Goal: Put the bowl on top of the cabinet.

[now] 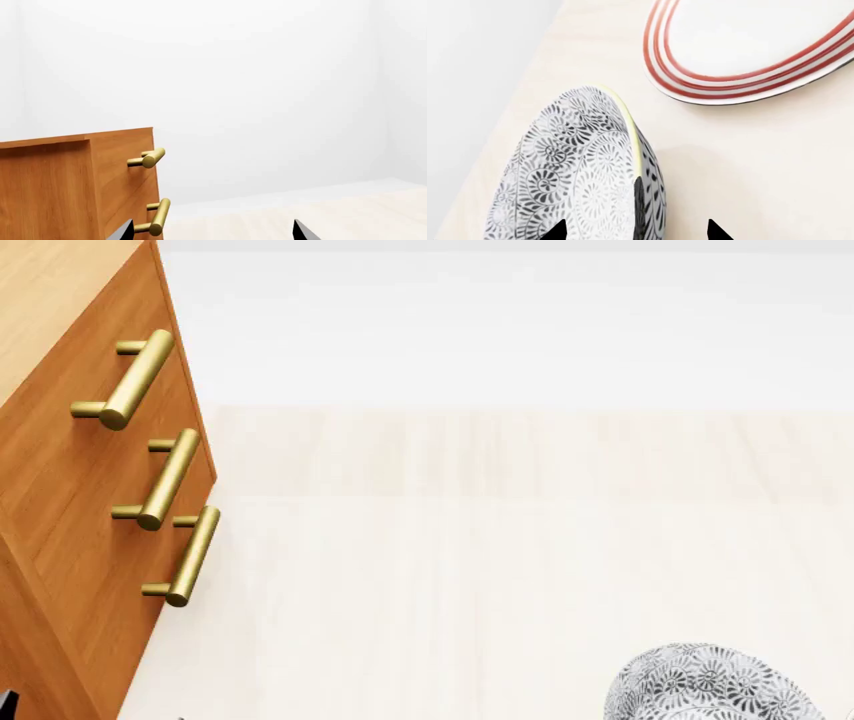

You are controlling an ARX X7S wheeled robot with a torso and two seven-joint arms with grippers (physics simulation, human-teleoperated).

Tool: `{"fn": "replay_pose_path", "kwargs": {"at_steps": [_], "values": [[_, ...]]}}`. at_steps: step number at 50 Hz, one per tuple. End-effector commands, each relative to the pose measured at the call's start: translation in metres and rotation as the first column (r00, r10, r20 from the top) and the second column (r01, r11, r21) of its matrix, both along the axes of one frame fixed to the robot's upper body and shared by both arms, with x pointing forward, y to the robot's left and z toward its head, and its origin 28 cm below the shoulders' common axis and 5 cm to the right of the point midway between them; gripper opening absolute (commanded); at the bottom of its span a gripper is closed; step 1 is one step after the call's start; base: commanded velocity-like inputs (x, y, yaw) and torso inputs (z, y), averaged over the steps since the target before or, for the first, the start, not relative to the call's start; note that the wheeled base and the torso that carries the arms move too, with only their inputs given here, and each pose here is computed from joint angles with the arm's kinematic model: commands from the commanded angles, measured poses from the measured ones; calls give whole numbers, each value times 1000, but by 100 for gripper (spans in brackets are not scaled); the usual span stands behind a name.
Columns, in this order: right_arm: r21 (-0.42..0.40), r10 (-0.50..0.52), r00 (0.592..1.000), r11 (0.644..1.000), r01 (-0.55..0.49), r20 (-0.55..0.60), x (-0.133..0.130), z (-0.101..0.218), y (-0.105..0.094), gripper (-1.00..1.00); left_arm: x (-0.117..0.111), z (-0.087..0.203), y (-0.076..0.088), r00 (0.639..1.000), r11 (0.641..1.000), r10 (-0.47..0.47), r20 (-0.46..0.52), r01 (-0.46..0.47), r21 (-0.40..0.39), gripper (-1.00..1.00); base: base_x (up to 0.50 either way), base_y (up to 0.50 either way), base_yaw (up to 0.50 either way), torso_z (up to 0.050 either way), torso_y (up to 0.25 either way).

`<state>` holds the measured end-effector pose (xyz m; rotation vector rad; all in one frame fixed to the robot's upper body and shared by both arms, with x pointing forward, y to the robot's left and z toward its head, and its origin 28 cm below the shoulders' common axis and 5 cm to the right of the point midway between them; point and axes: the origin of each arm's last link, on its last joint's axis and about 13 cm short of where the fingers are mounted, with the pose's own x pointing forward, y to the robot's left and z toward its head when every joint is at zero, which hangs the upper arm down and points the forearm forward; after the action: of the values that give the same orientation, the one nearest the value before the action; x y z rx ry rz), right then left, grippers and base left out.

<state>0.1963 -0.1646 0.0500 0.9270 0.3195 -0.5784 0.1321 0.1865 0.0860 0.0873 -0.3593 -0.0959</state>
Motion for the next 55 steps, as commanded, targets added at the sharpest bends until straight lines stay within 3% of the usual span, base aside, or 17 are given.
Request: {"fn": "replay_pose_path", "kwargs": {"at_steps": [1, 6, 7, 27, 43, 48, 55], "values": [[1, 6, 1000, 1000, -6, -21, 5, -4, 0, 100, 0, 0, 0, 1000, 1000, 1, 1, -1, 1, 100, 0, 0, 0, 0, 0], [-1, 1, 1000, 1000, -1, -17, 4, -3, 0, 100, 0, 0, 0, 1000, 1000, -1, -1, 1, 1, 100, 0, 0, 0, 0, 0], [0, -3, 1000, 1000, 3, -17, 4, -3, 0, -100, 0, -1, 0, 1000, 1000, 0, -1, 0, 2, 100, 0, 0, 0, 0, 0], [-30, -15, 1000, 999, 15, 0, 2, -1, 1, -100, 0, 0, 0, 1000, 1000, -1, -1, 1, 0, 100, 0, 0, 0, 0, 0], [-215, -48, 992, 974, 73, 119, -6, 11, 8, -100, -1, 0, 0, 1000, 1000, -2, -2, 2, -2, 100, 0, 0, 0, 0, 1], [-246, -32, 987, 967, 71, 156, -7, 14, 9, -100, -3, 2, 0, 1000, 1000, -4, 5, 4, -5, 100, 0, 0, 0, 0, 0], [-351, 52, 972, 936, 32, 228, -7, 20, 13, -100, -6, 4, -1, 1000, 1000, -10, 16, 10, -8, 100, 0, 0, 0, 0, 0]]}}
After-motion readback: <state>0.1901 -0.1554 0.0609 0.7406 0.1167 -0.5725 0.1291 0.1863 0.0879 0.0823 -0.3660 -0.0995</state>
